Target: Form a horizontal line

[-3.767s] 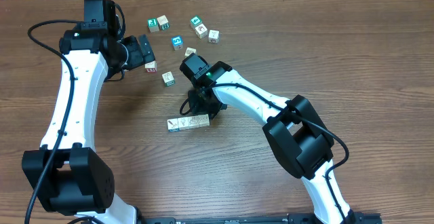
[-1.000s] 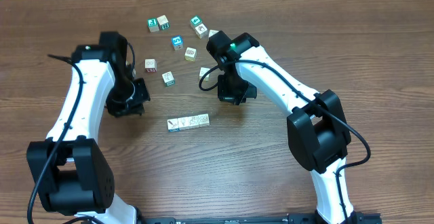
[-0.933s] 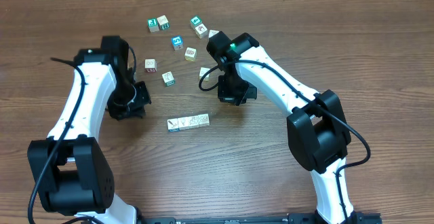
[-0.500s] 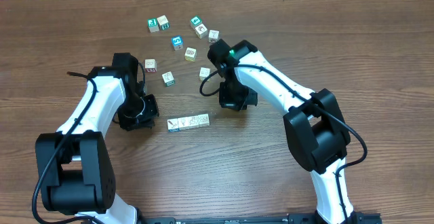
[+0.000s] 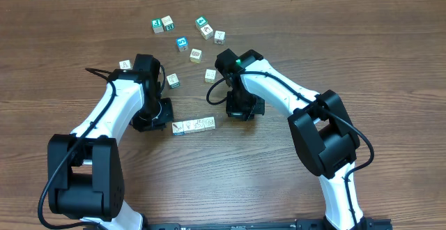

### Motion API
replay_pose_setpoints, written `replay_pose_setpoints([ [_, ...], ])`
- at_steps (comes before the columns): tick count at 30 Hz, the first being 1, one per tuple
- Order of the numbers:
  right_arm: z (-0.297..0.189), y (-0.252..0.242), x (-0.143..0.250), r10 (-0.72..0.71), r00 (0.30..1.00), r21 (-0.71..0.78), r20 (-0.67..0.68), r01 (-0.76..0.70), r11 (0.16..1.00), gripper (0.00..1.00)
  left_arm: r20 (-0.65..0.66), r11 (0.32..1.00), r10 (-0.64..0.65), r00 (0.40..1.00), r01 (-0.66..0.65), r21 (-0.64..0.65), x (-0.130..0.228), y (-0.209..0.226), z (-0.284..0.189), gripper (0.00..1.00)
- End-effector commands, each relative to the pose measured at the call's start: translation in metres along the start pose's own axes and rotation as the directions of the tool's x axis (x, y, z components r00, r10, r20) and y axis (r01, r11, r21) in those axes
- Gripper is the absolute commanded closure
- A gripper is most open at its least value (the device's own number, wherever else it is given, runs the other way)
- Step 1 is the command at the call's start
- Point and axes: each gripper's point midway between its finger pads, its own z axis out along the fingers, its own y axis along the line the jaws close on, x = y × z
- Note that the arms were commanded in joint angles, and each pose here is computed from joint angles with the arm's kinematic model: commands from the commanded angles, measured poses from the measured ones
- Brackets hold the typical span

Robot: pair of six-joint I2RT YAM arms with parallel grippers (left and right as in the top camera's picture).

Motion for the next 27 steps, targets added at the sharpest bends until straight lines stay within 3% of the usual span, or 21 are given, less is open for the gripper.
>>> replay_pose_setpoints([
  [1,-0.012,0.006,0.002,-0.016,1.0,-0.04,0.02,0.017,0.999,0.96,0.003,0.998,-0.024,1.0,0.024,-0.05,0.001,0.009,0.003,0.96],
  [8,-0.015,0.03,0.002,-0.094,0.996,-0.164,0.01,0.094,0.982,0.96,-0.009,1.0,-0.026,1.0,0.026,-0.016,0.005,0.004,0.011,0.96],
  [27,-0.017,0.041,0.011,-0.103,0.994,-0.232,-0.034,0.093,0.968,0.96,0.004,0.999,-0.023,1.0,0.023,0.034,0.007,-0.002,0.025,0.96],
])
